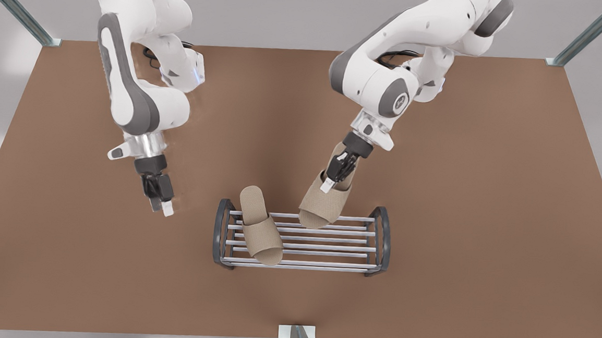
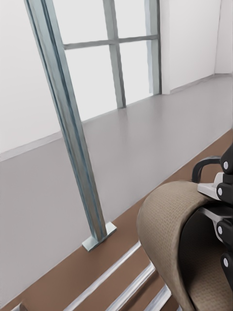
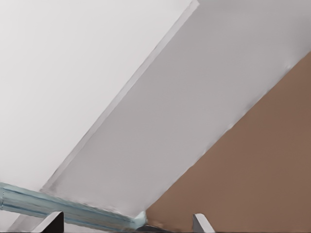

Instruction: Place the right shoe on the shoe rack with the right arm, and place the left shoe on the shoe rack with the left arm

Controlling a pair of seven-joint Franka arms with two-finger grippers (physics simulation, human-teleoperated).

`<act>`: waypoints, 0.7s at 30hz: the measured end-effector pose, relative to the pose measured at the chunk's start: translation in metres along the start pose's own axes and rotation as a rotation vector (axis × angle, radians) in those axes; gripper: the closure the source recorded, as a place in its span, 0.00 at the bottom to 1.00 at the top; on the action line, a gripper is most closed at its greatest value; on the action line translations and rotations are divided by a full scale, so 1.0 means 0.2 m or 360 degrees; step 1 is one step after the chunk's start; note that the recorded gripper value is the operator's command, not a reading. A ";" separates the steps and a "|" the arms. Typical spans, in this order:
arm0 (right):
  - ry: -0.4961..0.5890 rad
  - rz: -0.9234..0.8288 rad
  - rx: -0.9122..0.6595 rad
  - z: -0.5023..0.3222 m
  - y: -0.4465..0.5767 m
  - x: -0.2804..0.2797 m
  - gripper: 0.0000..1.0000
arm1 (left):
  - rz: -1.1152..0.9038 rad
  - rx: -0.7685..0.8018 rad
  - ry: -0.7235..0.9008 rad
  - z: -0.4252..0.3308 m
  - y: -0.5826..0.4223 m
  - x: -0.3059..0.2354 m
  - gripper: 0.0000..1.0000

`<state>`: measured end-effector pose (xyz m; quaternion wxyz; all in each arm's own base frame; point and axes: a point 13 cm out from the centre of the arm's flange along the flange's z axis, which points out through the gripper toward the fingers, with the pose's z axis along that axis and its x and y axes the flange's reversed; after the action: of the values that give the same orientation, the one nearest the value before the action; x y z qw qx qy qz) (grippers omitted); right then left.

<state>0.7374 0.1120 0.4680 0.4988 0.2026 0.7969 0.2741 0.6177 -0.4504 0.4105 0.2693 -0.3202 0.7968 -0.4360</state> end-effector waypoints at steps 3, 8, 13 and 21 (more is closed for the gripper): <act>0.0211 -0.1126 -0.0201 -0.21 0.16 -0.82 0.00 | 0.0007 -0.0072 -0.0051 0.16 0.13 -0.03 0.79; 0.1306 -0.1556 0.0002 -0.24 -0.12 -0.04 0.04 | -0.0056 -0.0172 -0.0140 0.28 0.36 -0.21 0.79; 0.1721 -0.1365 0.0392 -0.41 -0.58 -0.02 0.02 | -0.0099 -0.0156 -0.0148 0.35 0.38 -0.21 0.79; 0.1940 -0.1131 0.0630 -0.43 -0.70 0.06 0.00 | -0.0173 -0.0122 -0.0157 0.40 0.39 -0.24 0.31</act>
<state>0.6472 -0.0088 0.4005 -0.0202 -0.1702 0.9851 0.0109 0.6839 -0.4246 0.3111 0.2718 -0.3941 0.7801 -0.4027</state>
